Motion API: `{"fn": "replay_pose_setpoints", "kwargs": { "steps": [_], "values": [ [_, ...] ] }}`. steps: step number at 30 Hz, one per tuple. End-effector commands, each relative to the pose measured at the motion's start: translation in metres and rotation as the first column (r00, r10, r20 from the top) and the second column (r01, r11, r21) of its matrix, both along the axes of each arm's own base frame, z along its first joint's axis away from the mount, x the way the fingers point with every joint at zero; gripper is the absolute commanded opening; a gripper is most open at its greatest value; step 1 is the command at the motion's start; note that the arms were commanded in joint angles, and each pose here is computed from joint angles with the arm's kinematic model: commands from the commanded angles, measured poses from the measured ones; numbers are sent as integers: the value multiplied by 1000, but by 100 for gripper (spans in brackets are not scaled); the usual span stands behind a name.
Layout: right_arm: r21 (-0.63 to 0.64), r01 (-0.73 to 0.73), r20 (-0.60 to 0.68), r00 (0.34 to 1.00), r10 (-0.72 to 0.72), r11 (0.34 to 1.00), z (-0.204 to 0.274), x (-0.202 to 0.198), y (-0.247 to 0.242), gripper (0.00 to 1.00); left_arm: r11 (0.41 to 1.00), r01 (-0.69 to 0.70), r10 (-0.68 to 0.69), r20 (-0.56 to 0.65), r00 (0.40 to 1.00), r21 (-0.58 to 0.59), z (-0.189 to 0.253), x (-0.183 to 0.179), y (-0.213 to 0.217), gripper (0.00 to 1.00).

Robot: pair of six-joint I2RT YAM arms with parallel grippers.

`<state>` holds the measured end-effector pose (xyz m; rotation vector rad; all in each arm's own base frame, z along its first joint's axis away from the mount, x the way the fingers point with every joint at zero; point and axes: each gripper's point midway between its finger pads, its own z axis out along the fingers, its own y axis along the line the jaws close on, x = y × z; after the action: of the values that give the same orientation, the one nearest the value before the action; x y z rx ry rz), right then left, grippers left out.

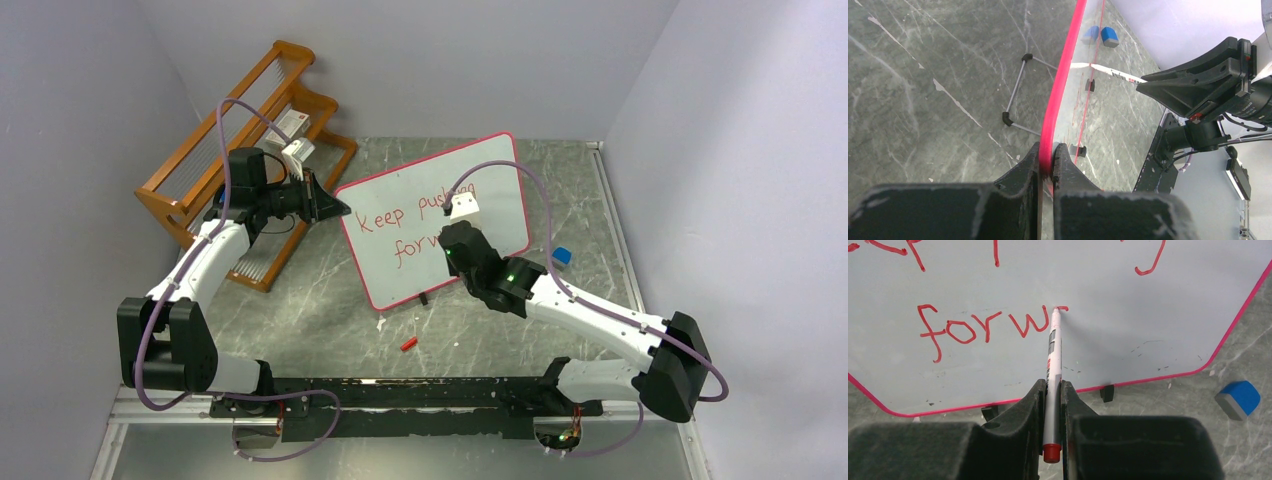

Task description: Write a sentence on the whiteboard

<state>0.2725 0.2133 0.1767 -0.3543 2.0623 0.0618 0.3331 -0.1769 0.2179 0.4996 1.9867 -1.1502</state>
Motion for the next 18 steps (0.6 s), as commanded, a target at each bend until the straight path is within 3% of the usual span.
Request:
{"fn": "replay_pose_setpoints", "kwargs": {
  "steps": [1,18],
  "values": [
    [7,-7,-36,999,7,1000,-12,-6,-1,0,987,-60,62,-5,998,152,-44,11,12,5],
    [-42,-24,-101,995,20,999,-32,-14,-5,0,986,-61,63,-6,998,154,-44,11,12,5]
  ]
}}
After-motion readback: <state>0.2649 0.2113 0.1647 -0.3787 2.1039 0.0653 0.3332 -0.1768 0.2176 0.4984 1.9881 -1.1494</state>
